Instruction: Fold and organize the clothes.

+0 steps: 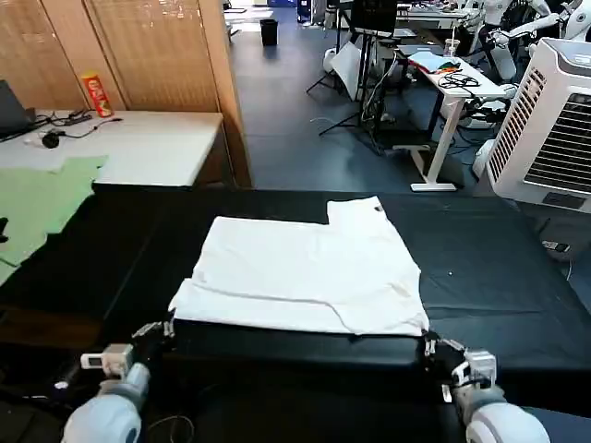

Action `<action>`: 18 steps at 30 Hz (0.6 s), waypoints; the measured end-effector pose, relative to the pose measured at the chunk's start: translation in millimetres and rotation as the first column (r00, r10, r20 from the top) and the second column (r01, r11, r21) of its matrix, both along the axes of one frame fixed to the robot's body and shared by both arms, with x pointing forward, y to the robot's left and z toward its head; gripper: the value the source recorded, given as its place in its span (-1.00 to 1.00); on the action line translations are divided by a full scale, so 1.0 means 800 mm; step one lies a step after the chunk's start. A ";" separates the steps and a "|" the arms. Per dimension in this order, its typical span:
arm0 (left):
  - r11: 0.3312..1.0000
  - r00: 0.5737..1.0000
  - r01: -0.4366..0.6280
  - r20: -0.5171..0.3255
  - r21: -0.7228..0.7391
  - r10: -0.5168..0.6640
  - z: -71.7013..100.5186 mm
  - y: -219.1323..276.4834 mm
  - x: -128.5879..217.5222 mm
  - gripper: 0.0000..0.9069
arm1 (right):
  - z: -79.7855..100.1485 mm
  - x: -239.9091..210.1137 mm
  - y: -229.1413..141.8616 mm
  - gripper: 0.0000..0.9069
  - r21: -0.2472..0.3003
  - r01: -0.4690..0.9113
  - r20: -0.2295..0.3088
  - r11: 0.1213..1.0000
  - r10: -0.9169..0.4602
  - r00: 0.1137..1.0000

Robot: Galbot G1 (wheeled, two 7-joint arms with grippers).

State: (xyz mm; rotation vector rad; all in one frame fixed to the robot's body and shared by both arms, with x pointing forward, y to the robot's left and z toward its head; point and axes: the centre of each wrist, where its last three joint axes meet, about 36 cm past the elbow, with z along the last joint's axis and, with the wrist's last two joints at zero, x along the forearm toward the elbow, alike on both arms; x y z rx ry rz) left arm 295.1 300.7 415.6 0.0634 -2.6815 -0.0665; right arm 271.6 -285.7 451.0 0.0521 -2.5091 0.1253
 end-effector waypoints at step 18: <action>0.999 0.998 0.006 0.070 -0.044 -0.003 0.079 -0.001 0.032 0.94 | 0.049 0.139 -0.021 0.94 0.045 -0.057 0.373 0.997 0.036 0.927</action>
